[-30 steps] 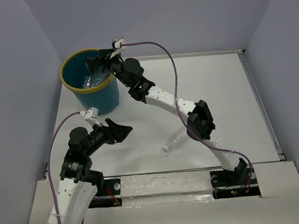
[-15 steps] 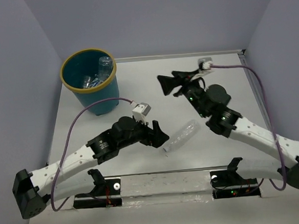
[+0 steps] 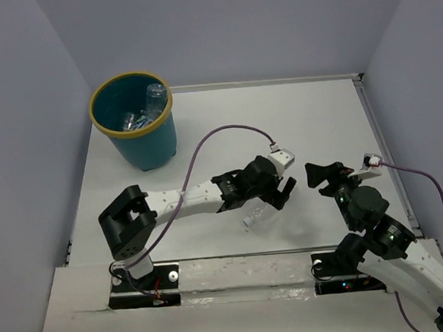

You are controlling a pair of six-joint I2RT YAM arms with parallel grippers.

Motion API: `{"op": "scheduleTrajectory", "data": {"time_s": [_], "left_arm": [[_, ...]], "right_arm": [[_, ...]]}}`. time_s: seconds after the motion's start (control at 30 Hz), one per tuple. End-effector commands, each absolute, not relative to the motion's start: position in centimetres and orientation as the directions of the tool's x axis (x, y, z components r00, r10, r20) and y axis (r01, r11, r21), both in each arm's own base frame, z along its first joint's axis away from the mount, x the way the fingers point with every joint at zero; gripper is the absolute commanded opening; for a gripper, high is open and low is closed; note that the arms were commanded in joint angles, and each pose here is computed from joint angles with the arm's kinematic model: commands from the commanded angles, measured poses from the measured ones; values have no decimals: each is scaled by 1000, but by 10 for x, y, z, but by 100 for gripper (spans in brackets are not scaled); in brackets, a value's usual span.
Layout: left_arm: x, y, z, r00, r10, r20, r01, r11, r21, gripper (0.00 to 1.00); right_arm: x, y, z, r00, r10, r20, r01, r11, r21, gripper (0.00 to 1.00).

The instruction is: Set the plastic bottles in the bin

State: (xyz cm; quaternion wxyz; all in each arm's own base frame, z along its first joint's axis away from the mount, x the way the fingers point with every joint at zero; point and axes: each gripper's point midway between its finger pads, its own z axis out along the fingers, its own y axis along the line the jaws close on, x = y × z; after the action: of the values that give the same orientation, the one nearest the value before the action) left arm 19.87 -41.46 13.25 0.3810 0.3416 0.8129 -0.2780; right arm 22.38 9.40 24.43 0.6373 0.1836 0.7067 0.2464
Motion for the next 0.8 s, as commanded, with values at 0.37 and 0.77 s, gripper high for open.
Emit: {"op": "scheduleTrajectory", "data": {"time_s": [0.37, 0.77], "left_arm": [[245, -457, 67, -415, 552, -723, 779, 627, 31, 93], [257, -434, 129, -398, 430, -810, 700, 714, 34, 62]], "right_arm": [[200, 51, 234, -40, 650, -759, 36, 760, 649, 73], [192, 52, 259, -16, 687, -727, -44, 726, 687, 72]]}}
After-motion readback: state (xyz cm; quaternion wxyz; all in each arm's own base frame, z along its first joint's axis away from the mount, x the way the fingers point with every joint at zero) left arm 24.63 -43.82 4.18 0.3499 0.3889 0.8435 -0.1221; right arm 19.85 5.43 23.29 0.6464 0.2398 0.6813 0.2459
